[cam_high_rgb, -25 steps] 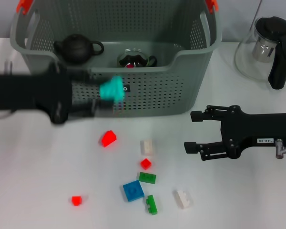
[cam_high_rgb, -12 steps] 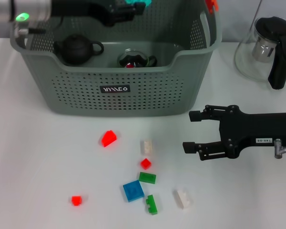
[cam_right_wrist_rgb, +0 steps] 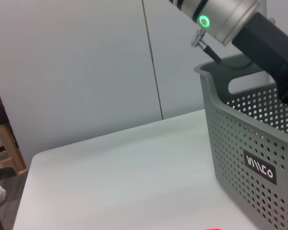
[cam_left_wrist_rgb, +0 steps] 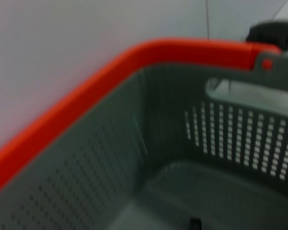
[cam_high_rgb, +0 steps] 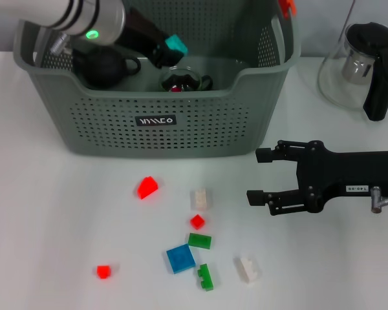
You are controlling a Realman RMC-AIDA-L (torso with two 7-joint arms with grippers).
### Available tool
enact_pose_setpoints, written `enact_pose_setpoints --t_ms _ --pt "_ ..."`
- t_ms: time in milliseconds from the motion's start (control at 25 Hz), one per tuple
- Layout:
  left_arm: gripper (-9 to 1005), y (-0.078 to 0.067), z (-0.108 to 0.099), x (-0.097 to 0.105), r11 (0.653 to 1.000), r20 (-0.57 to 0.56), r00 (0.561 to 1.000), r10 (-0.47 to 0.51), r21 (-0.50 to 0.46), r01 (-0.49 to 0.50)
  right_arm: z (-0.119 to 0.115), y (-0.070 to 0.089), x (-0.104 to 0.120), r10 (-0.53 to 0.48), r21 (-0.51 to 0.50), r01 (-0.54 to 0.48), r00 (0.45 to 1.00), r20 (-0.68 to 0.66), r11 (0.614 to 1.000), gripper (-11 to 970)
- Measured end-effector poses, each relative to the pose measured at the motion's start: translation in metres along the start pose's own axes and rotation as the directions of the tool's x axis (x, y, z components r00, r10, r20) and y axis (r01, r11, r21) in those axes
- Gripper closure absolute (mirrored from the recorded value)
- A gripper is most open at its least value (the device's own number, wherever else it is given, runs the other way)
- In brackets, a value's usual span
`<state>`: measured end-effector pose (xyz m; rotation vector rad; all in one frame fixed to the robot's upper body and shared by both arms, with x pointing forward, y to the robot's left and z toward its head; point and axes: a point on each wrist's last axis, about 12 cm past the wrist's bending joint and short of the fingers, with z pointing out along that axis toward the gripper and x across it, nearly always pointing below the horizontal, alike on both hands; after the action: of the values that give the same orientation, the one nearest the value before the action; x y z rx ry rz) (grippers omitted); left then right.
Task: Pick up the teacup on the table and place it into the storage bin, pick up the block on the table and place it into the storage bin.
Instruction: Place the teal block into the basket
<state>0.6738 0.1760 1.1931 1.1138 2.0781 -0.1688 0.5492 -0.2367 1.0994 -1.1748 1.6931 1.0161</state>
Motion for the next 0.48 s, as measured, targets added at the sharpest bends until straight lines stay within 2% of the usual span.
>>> enact_pose_setpoints --t_ms 160,360,480 --pt "528 -0.0029 0.0056 -0.0045 1.000 -0.027 0.999 -0.028 -0.007 0.027 0.0007 -0.0005 -0.0012 -0.004 -0.001 0.004 1.000 0.000 1.000 48" --pt "521 0.0010 0.0031 -0.0071 0.995 -0.002 0.995 -0.097 -0.023 0.097 0.0014 -0.0001 -0.0012 -0.006 -0.004 0.006 1.000 -0.001 1.000 48" --pt "516 0.0012 0.0019 -0.0079 0.994 0.003 0.994 -0.107 -0.028 0.107 0.0013 -0.0001 -0.0012 -0.008 -0.005 0.008 1.000 -0.001 1.000 48"
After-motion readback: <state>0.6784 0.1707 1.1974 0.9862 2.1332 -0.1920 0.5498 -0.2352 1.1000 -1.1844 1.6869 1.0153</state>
